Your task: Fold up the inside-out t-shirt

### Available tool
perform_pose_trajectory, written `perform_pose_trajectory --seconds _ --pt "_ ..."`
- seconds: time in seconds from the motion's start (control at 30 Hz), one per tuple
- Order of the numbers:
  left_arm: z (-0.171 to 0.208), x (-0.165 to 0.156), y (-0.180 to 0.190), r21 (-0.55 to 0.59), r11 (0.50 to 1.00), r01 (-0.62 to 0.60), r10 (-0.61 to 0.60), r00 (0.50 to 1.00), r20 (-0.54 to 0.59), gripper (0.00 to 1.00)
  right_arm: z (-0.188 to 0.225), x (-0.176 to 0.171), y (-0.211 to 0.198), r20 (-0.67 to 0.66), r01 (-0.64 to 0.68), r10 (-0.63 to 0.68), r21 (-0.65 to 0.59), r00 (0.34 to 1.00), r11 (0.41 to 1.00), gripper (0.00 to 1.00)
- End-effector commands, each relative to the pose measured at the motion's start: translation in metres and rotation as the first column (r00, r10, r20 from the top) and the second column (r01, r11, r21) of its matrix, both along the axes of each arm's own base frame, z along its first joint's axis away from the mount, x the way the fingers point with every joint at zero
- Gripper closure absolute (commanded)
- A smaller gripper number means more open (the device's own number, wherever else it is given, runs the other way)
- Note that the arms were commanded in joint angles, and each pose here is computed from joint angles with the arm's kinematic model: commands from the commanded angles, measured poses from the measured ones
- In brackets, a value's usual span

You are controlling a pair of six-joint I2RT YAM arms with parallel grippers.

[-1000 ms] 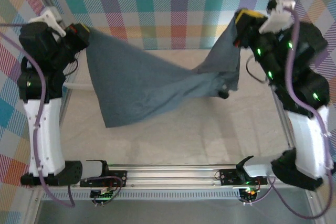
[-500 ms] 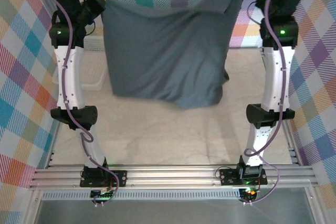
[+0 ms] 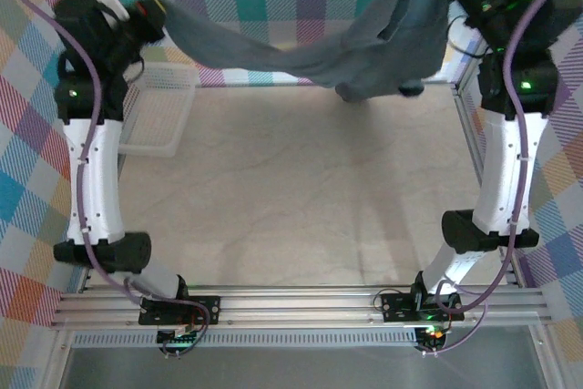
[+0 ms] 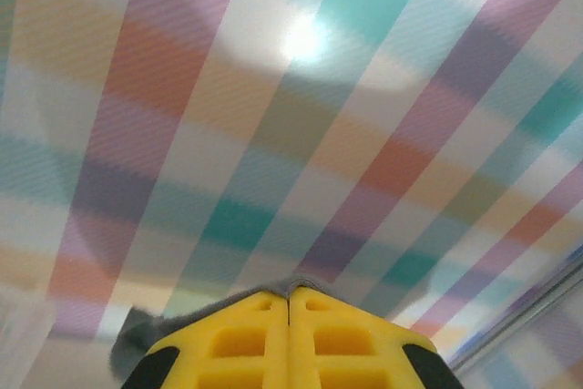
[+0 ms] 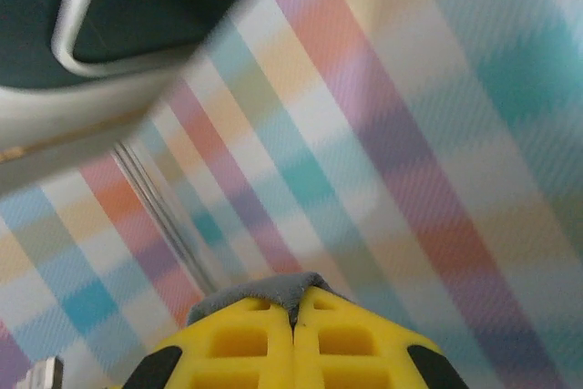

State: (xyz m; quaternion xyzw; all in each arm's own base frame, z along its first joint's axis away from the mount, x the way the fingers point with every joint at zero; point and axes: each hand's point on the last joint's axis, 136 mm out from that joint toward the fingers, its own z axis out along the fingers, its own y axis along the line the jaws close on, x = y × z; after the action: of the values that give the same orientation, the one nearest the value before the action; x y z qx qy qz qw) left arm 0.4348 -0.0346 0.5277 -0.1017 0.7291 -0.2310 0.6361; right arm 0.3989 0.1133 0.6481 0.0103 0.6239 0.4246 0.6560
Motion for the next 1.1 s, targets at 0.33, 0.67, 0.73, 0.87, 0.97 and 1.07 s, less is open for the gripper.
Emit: perform_pose_trajectory --seconds 0.33,0.67,0.73,0.87,0.97,1.07 --pt "-0.291 -0.047 0.013 -0.081 0.989 -0.121 0.066 0.87 -0.488 1.0 -0.311 -0.025 0.023 -0.669 -0.032 -0.015 -0.058 0.743 0.998 1.0" --pt "-0.347 -0.172 0.041 0.028 0.951 -0.309 0.242 0.681 -0.691 1.0 -0.397 -0.172 -0.06 -0.79 0.34 -0.288 -0.108 0.541 0.934 1.0" --pt "-0.355 -0.193 0.034 -0.018 0.953 -0.301 0.207 0.696 -0.687 0.97 -0.409 -0.204 -0.072 -0.792 0.371 -0.306 -0.108 0.529 0.922 0.92" --pt "-0.346 -0.218 0.023 -0.103 0.956 -0.275 0.147 0.751 -0.643 0.67 -0.403 -0.238 -0.064 -0.763 0.314 -0.212 -0.013 0.611 0.949 0.66" --pt "-0.318 -0.221 0.032 -0.108 0.945 -0.308 0.198 0.804 -0.561 0.6 -0.365 -0.241 -0.07 -0.674 0.339 -0.217 0.052 0.706 0.939 0.64" --pt "-0.29 -0.197 0.017 -0.171 0.958 -0.23 0.117 0.858 -0.5 0.58 -0.329 -0.218 -0.057 -0.572 0.268 -0.179 0.074 0.801 0.961 0.63"
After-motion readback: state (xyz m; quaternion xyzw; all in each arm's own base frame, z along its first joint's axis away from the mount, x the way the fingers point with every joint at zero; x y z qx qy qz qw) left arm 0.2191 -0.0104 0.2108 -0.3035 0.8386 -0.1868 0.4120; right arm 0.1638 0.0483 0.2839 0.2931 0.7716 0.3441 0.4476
